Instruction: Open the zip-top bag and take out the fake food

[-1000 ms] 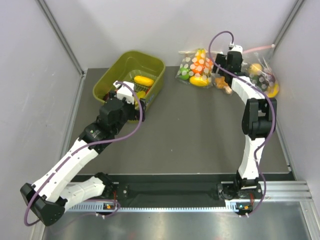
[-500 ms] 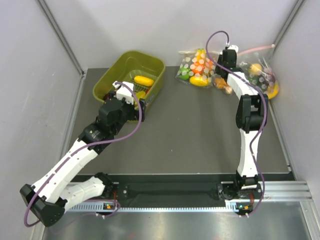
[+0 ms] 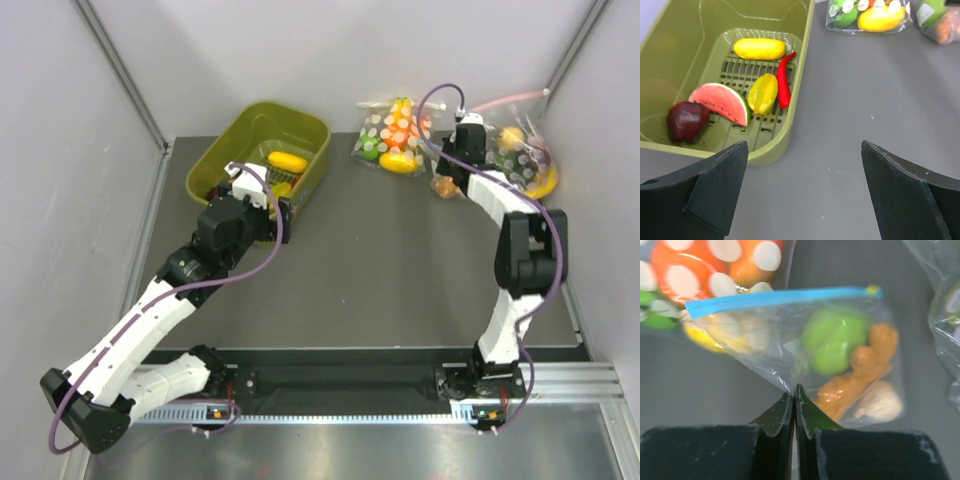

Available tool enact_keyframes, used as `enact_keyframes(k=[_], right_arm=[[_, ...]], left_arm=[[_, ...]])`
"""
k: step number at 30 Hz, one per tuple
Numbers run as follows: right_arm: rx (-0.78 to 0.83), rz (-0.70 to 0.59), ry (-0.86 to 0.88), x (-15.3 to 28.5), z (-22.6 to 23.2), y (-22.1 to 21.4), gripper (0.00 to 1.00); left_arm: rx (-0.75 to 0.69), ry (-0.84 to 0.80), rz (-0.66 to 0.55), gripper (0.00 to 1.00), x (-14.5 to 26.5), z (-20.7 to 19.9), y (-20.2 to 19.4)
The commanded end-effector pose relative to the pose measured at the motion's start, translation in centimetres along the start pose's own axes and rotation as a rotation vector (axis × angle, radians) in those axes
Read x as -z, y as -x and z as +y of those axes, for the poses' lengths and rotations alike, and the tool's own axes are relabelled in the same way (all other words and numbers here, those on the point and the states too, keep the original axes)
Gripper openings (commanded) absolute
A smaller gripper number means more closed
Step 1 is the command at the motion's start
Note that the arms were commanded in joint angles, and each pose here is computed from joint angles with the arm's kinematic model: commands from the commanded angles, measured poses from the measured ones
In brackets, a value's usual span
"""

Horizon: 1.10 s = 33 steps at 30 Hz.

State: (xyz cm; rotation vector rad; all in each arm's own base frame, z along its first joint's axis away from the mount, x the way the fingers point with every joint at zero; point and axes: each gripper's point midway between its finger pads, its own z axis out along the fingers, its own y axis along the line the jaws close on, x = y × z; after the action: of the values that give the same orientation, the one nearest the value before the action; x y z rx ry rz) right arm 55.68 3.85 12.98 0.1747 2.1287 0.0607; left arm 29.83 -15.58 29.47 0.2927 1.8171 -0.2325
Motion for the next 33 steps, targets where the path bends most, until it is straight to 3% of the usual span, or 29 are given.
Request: enact_keyframes(k=[1,8,10,14,19,27,33], right_arm=[[-0.029,-0.241,0.122,6.5,2.7,6.8,0.0],[-0.051,-0.263,0.199,13.3,4.4,3.4,0.0],[-0.042,-0.287,0.23,15.1,5.7,3.2,0.0],[-0.044,-0.272,0.273,17.1,7.1,0.2,0.0],[-0.049,-0.261,0.347,19.4,9.2,-3.0,0.0],[-0.065,-0.189,0.415,20.5,11.6,-9.9,0.0],[-0.053,-0.183,0.429,21.1,12.2,-10.8,0.0]], left_arm=[[0.081,-0.017,-0.011,0.98,0.3,-0.5,1.4],[0.352,-0.214,-0.028,0.97,-1.6,-5.6,0.3],[0.364,-0.264,0.009,0.96,-3.0,-7.4,-0.5],[0.395,-0.351,-0.038,0.96,-5.1,-10.8,1.2],[0.44,-0.374,-0.018,0.97,-9.0,-13.0,0.3],[0.511,-0.459,-0.033,0.97,-12.5,-17.3,-0.4],[0.498,-0.479,0.008,0.97,-14.8,-20.4,-2.2]])
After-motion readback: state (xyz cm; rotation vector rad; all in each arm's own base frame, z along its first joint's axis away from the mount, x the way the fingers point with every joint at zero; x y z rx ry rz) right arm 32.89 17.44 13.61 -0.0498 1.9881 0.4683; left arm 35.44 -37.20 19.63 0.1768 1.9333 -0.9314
